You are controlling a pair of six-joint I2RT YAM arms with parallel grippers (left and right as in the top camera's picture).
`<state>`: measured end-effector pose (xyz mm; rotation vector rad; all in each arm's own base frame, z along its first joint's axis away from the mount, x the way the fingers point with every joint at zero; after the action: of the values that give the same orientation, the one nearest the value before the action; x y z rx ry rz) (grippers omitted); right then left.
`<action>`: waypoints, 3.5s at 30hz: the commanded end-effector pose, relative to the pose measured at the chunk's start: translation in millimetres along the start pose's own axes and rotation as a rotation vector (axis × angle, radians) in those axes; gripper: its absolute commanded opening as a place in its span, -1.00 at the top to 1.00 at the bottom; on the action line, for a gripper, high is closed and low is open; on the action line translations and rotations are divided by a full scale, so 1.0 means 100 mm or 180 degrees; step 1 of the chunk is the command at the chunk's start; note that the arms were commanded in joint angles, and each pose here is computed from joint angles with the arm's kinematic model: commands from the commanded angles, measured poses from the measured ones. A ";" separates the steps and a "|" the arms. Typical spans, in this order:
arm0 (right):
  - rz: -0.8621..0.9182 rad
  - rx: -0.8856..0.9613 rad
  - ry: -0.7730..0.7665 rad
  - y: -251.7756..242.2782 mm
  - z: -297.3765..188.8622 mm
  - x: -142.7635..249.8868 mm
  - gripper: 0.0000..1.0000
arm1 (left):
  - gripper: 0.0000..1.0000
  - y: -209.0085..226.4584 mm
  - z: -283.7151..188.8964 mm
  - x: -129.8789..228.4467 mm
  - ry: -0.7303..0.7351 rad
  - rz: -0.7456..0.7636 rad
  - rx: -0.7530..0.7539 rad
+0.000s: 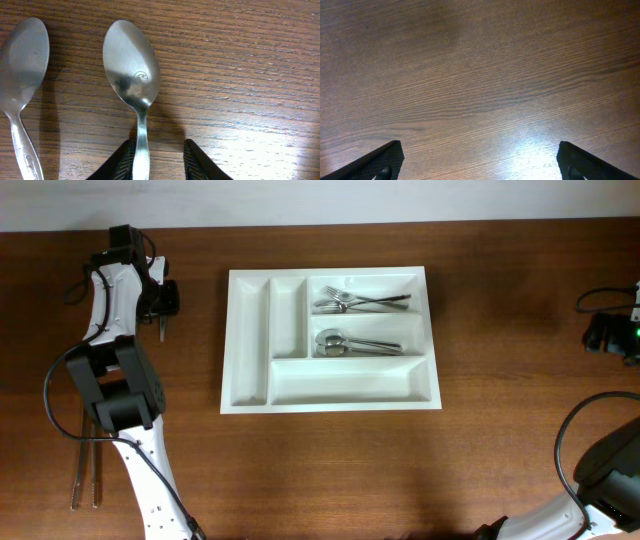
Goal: Pack container
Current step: 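Close the left gripper on the spoon handle and lift, then carry the spoon into the narrow left compartment of the tray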
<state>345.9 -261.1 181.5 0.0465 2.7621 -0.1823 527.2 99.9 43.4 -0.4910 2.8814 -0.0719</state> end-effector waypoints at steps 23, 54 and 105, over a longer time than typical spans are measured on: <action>0.0014 -0.0056 0.0011 0.01 0.05 0.02 -0.97 | 0.96 -0.01 0.09 0.03 0.0069 -0.0015 0.0050; 0.0013 -0.0055 0.0010 0.01 0.05 0.01 -0.97 | 0.96 -1.30 -1.17 0.62 0.0542 0.0200 0.0116; 0.0013 -0.0055 0.0010 0.01 0.05 0.01 -0.97 | 0.93 -1.75 -0.51 0.98 0.0963 0.0372 0.0043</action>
<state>345.9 -261.1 181.5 0.0470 2.7620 -0.1822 483.8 -97.0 95.1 -0.3043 3.1743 -0.1505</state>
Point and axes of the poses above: each gripper's point midway between its finger pads, its own z axis out along the fingers, its own y axis along the line the jaws close on, x = y × z, the point moved 4 cm from there along -z, back along the fingers, and after that the axes turned 13 degrees about -z, right-handed, at the moved point
